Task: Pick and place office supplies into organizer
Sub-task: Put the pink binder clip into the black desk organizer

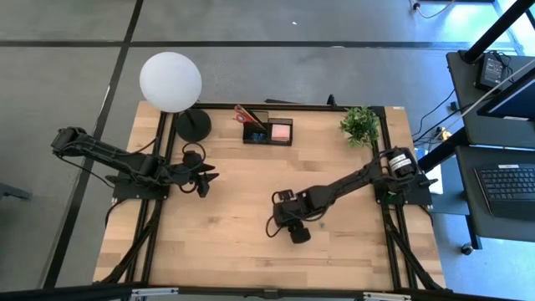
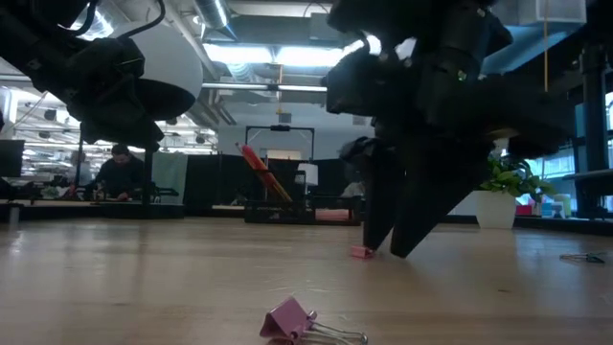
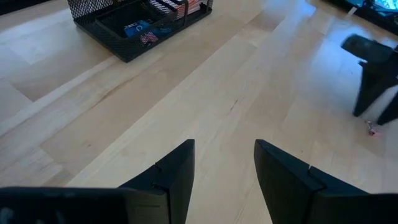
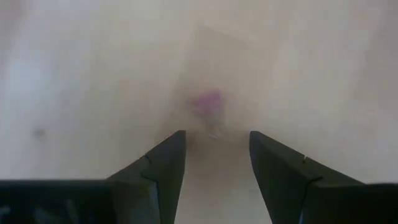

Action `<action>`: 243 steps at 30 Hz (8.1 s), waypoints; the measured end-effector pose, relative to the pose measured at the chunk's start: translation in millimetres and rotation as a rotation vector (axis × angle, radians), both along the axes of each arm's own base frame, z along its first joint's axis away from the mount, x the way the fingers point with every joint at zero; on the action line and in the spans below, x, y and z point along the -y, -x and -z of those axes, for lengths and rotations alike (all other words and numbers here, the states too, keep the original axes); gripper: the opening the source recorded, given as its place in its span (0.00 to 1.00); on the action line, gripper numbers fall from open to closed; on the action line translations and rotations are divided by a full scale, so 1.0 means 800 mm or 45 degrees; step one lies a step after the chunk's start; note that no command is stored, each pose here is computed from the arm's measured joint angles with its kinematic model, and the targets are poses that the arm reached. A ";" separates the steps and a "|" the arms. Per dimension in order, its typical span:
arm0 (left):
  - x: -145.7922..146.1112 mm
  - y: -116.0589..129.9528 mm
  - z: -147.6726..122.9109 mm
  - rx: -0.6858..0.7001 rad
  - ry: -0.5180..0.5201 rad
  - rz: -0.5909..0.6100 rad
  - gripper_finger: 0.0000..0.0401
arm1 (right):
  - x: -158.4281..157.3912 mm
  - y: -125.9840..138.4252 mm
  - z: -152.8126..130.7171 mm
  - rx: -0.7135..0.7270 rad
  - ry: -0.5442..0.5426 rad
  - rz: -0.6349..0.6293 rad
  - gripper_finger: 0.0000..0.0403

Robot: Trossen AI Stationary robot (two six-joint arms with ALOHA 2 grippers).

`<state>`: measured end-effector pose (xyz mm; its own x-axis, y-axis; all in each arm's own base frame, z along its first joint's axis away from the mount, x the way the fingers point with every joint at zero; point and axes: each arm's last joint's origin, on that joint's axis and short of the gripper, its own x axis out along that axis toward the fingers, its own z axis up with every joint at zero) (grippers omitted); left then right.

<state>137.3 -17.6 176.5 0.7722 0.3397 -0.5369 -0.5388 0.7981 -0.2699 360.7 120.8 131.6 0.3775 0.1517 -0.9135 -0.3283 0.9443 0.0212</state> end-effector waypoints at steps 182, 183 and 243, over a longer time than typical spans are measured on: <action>-0.001 0.002 0.003 -0.020 0.024 -0.028 0.40 | 0.198 -0.088 -0.068 0.307 -0.263 0.508 0.53; -0.001 0.002 0.003 -0.022 0.023 -0.027 0.40 | 0.187 -0.088 -0.067 0.282 -0.265 0.482 0.53; 0.004 0.002 0.005 -0.091 0.047 0.177 0.40 | -0.223 -0.079 -0.043 -0.140 -0.112 0.790 0.50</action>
